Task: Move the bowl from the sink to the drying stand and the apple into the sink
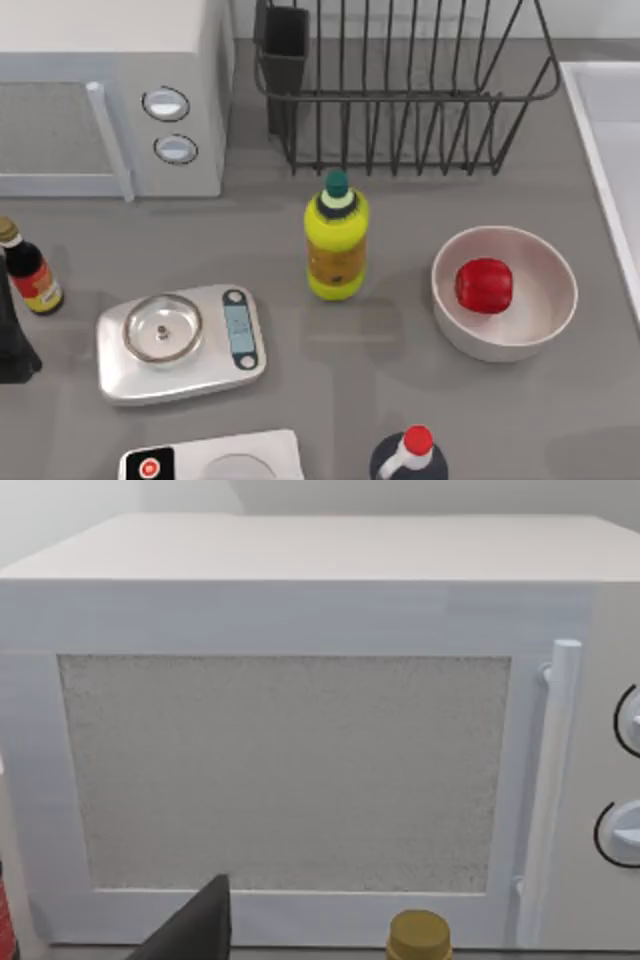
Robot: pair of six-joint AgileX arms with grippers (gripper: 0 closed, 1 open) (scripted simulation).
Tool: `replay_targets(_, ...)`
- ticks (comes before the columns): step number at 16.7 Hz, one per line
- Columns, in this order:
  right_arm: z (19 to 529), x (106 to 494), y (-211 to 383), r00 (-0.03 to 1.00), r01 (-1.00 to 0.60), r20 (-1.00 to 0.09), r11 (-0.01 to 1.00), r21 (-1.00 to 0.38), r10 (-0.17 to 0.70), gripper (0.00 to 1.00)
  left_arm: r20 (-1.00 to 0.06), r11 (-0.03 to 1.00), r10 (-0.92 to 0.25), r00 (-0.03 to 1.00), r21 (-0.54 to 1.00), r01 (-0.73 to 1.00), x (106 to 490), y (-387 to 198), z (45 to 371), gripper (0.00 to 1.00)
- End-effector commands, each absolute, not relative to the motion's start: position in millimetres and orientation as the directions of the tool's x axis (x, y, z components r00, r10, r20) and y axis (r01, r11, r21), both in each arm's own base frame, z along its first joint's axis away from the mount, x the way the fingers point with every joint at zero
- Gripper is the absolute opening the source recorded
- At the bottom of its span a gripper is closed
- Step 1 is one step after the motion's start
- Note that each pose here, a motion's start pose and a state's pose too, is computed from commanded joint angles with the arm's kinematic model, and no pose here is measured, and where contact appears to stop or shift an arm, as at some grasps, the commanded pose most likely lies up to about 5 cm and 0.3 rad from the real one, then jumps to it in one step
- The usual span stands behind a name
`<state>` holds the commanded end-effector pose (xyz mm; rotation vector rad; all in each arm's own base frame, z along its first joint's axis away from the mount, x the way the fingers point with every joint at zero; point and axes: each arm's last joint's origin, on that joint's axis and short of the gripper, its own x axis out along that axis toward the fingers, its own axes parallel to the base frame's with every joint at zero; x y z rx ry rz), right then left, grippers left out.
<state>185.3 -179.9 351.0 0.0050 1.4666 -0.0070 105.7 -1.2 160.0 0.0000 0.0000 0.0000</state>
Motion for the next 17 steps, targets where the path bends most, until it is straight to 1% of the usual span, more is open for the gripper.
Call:
replay_targets(2, 351, 187, -180, 0.105, 0.006, -0.994, 1.000, -0.003, -0.003, 0.00, 0.000, 1.000, 0.000, 1.000, 0.000, 0.000, 106, -1, 160, 1.00)
replay_targets(4, 352, 195, -177, 0.113, 0.004, -0.993, 0.999, -0.037, -0.037, 0.00, 0.000, 1.000, 0.000, 1.000, 0.000, 0.000, 106, -1, 160, 1.00)
replay_targets(6, 354, 214, -169, 0.138, -0.006, -0.985, 0.994, -0.108, -0.107, 0.00, 0.000, 1.000, 0.000, 1.000, 0.000, 0.000, 106, -1, 160, 1.00)
replay_targets(8, 356, 243, -153, 0.193, -0.023, -0.961, 0.978, -0.205, -0.197, 0.00, 0.000, 1.000, 0.000, 1.000, 0.000, 0.000, 106, -1, 160, 1.00)
replay_targets(10, 358, 279, -122, 0.289, -0.046, -0.915, 0.950, -0.308, -0.283, 0.00, 0.000, 1.000, 0.000, 1.000, 0.000, 0.000, 106, -1, 160, 1.00)
replay_targets(11, 360, 297, -101, 0.355, -0.055, -0.880, 0.933, -0.357, -0.315, 0.00, 0.000, 1.000, 0.000, 1.000, 0.000, 0.000, 106, -1, 160, 1.00)
replay_targets(13, 365, 329, -48, 0.509, -0.055, -0.787, 0.900, -0.433, -0.348, 0.00, 0.000, 1.000, 0.000, 1.000, 0.000, 0.000, 106, -1, 160, 1.00)
replay_targets(15, 371, 350, 13, 0.664, -0.030, -0.670, 0.883, -0.469, -0.333, 0.00, 0.000, 1.000, 0.000, 1.000, 0.000, 0.000, 106, -1, 160, 1.00)
replay_targets(17, 379, 357, 75, 0.798, 0.009, -0.533, 0.890, -0.455, -0.280, 0.00, 0.000, 1.000, 0.000, 1.000, 0.000, 0.000, 106, -1, 160, 1.00)
